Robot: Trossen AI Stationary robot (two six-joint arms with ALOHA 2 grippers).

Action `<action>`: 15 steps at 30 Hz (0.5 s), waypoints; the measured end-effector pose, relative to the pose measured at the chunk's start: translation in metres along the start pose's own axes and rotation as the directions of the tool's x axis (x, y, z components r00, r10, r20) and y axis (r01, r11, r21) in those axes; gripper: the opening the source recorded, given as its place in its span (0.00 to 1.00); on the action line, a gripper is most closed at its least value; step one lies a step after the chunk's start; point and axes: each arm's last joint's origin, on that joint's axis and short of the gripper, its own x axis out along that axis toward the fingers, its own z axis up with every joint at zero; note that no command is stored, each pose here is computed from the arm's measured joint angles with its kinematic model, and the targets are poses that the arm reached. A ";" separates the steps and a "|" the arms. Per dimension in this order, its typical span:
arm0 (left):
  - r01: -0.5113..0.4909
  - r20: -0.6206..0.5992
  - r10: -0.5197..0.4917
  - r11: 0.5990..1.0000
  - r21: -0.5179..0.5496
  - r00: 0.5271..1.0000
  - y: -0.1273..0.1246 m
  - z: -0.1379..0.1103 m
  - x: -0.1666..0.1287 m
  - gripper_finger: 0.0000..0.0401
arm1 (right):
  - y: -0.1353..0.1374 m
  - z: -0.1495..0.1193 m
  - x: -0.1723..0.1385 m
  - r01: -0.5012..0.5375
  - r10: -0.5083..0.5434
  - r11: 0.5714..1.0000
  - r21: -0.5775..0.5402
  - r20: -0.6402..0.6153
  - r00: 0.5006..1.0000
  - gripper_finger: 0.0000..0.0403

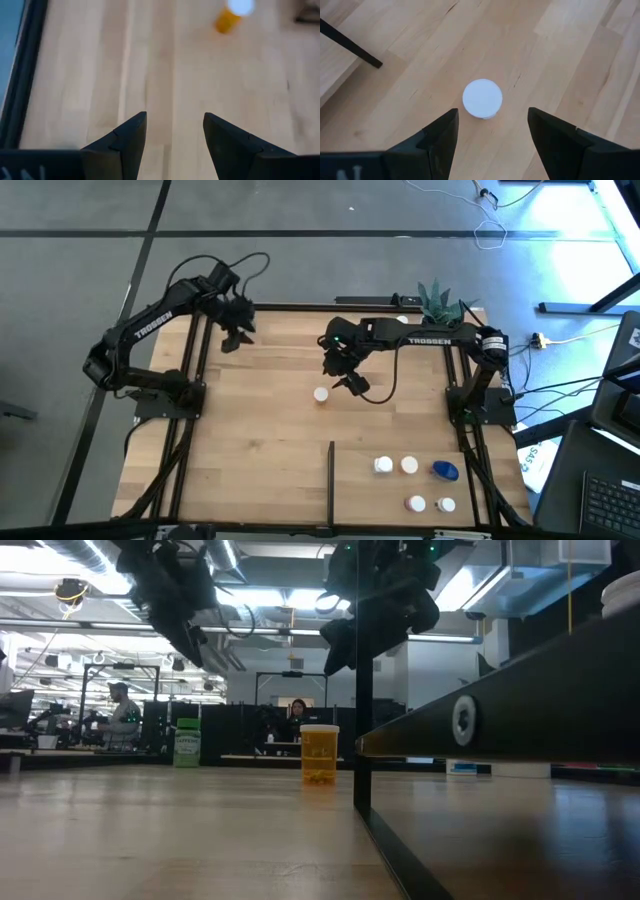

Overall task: Pick and place medicine bottles onto shelf by color
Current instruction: Put the orange pill bottle onto the shelf

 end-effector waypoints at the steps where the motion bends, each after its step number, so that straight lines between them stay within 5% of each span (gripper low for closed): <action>1: 0.013 0.007 -0.014 0.999 0.053 1.000 -0.001 0.001 0.000 0.47 | 0.000 0.000 0.000 0.000 0.000 1.000 0.000 0.000 1.000 0.60; 7: 0.033 0.017 -0.039 0.958 0.286 0.999 -0.006 0.004 0.003 0.47 | 0.000 0.000 0.000 0.001 -0.001 1.000 0.000 0.000 1.000 0.60; 15: -0.086 -0.101 0.116 0.961 0.262 0.988 -0.005 0.004 0.005 0.47 | -0.004 0.001 0.000 0.076 -0.077 0.997 -0.014 -0.019 0.997 0.60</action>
